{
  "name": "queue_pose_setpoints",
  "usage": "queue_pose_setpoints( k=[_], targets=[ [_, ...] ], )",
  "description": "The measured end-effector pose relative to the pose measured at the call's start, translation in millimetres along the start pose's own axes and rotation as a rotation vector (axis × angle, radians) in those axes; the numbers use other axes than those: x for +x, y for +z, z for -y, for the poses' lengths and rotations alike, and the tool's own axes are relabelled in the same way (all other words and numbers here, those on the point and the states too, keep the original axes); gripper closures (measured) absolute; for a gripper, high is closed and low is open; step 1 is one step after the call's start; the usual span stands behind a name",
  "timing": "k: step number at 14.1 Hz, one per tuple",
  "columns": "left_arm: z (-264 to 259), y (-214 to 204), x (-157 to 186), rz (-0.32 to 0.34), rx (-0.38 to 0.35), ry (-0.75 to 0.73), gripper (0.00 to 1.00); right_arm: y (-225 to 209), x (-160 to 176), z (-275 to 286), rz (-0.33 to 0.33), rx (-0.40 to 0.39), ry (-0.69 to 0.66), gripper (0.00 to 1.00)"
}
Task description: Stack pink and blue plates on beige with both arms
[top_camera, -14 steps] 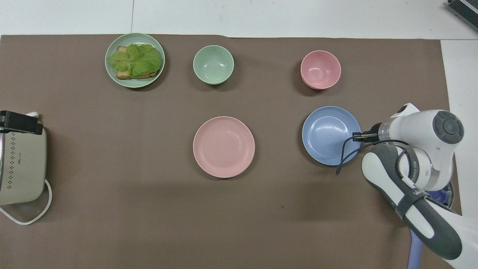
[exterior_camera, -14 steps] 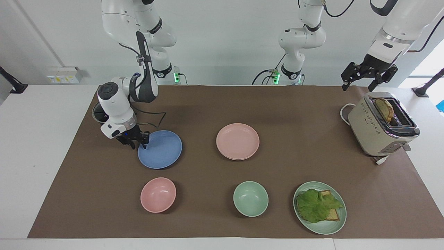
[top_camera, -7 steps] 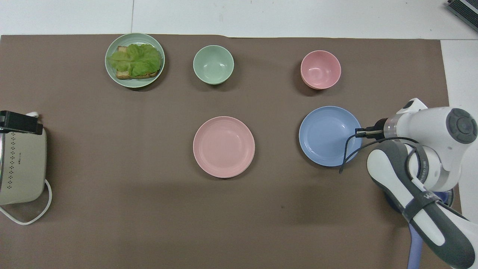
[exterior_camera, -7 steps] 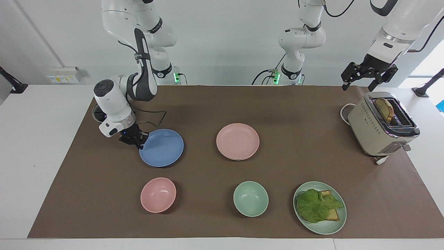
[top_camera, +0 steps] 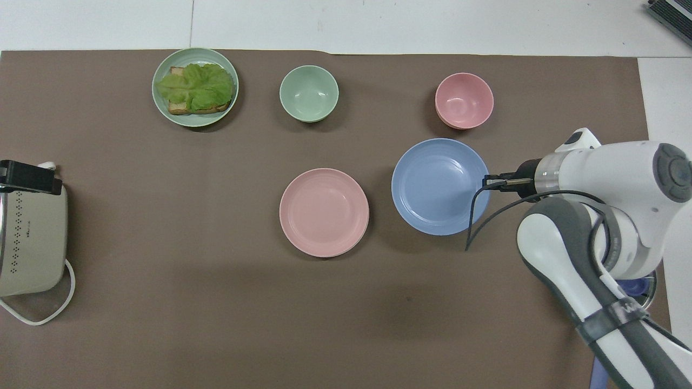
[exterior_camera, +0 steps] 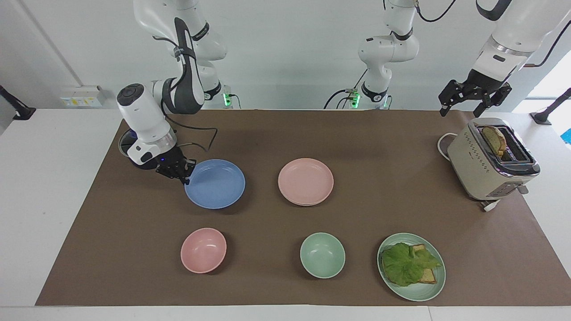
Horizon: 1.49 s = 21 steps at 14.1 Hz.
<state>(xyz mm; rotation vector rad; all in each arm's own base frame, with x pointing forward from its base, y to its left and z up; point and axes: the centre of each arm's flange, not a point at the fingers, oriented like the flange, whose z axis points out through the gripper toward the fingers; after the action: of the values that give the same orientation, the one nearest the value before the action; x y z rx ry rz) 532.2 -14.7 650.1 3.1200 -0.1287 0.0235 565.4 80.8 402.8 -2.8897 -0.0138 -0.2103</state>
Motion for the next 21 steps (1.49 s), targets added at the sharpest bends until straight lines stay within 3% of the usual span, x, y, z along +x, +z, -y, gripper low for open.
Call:
queue_pose_setpoints(
  k=[5, 9, 15, 21],
  targets=[
    [0.0, 0.0, 0.0, 0.000, 0.000, 0.000, 0.00, 22.3, -8.6, 104.5, -0.029, 0.038, 0.082, 0.95],
    [0.0, 0.0, 0.0, 0.000, 0.000, 0.000, 0.00, 64.8, -23.4, 158.0, -0.022, 0.057, 0.116, 0.95],
    [0.0, 0.0, 0.0, 0.000, 0.000, 0.000, 0.00, 104.8, -42.6, 182.7, 0.033, 0.048, 0.096, 0.95],
    [0.0, 0.0, 0.0, 0.000, 0.000, 0.000, 0.00, 122.9, -46.1, 184.6, 0.033, 0.045, 0.093, 0.95]
  ],
)
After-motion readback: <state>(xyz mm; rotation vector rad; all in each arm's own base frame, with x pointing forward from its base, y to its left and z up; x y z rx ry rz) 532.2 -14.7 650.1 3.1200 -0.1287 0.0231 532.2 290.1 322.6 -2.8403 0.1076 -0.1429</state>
